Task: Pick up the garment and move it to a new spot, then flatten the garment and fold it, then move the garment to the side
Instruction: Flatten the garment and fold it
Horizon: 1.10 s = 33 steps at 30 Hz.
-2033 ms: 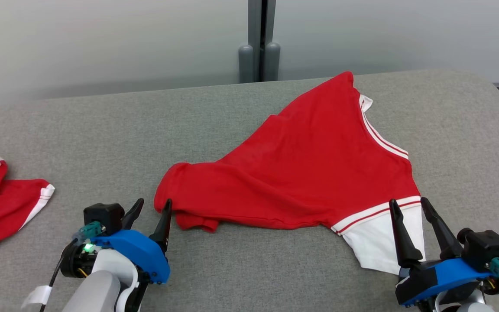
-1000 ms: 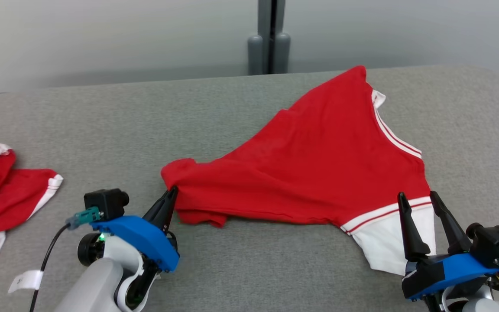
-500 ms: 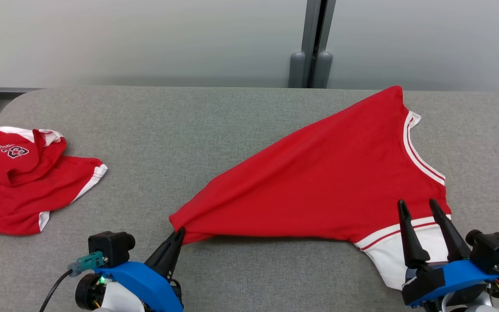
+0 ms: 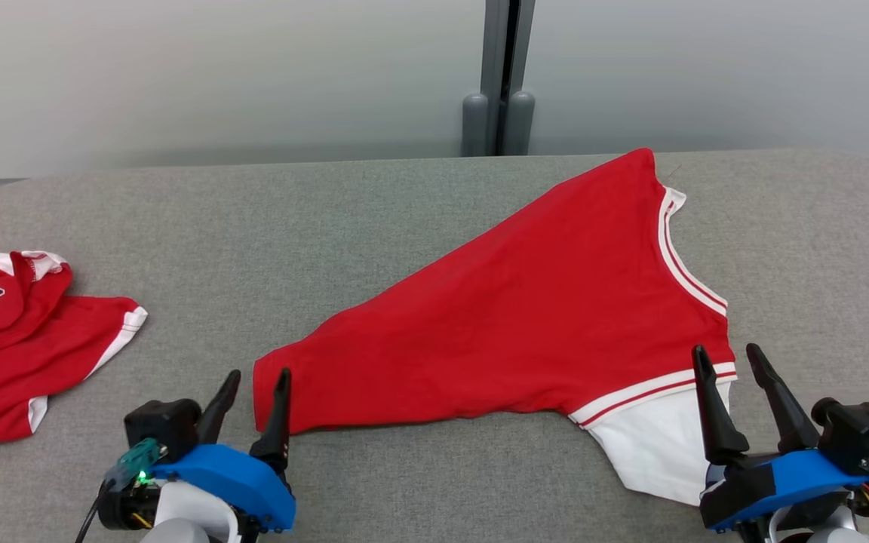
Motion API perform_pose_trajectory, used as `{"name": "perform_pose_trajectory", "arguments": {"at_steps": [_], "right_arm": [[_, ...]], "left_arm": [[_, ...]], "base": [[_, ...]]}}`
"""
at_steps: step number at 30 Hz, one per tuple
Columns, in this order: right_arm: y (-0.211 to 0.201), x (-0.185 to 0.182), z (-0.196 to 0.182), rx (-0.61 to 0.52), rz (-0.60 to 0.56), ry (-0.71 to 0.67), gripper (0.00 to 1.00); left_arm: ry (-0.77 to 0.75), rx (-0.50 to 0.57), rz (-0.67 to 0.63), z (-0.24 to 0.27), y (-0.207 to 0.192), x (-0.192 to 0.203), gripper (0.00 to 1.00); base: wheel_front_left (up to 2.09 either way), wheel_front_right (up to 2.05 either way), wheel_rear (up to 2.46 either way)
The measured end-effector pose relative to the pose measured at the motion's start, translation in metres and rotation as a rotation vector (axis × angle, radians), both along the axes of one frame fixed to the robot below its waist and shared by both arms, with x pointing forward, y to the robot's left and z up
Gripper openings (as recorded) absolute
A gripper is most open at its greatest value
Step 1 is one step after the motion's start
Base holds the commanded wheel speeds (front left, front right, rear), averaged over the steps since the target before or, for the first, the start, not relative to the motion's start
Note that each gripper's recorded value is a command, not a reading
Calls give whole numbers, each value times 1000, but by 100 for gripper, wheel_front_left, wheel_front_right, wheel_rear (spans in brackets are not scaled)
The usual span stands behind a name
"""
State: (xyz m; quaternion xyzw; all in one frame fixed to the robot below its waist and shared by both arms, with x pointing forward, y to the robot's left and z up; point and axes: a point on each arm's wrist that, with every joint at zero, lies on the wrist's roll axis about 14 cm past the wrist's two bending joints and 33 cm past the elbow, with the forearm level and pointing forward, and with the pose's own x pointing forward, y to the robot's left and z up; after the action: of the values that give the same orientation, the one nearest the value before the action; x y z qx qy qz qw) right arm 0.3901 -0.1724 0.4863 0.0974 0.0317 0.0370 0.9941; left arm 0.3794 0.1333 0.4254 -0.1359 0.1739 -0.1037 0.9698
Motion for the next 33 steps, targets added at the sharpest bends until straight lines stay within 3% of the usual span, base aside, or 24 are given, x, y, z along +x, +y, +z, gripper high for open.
{"name": "perform_pose_trajectory", "arguments": {"at_steps": [7,18,33], "right_arm": [[-9,-5,7,-2,-27,-19,100],[-20,-17,14,-13,-57,-38,100],[-27,-34,6,-21,-76,-17,100]], "left_arm": [[-128,-2,75,19,18,-1,100],[-336,91,108,67,31,-16,100],[-329,126,172,58,48,-48,100]], "base": [[0,0,0],[0,0,0],[0,0,0]]}}
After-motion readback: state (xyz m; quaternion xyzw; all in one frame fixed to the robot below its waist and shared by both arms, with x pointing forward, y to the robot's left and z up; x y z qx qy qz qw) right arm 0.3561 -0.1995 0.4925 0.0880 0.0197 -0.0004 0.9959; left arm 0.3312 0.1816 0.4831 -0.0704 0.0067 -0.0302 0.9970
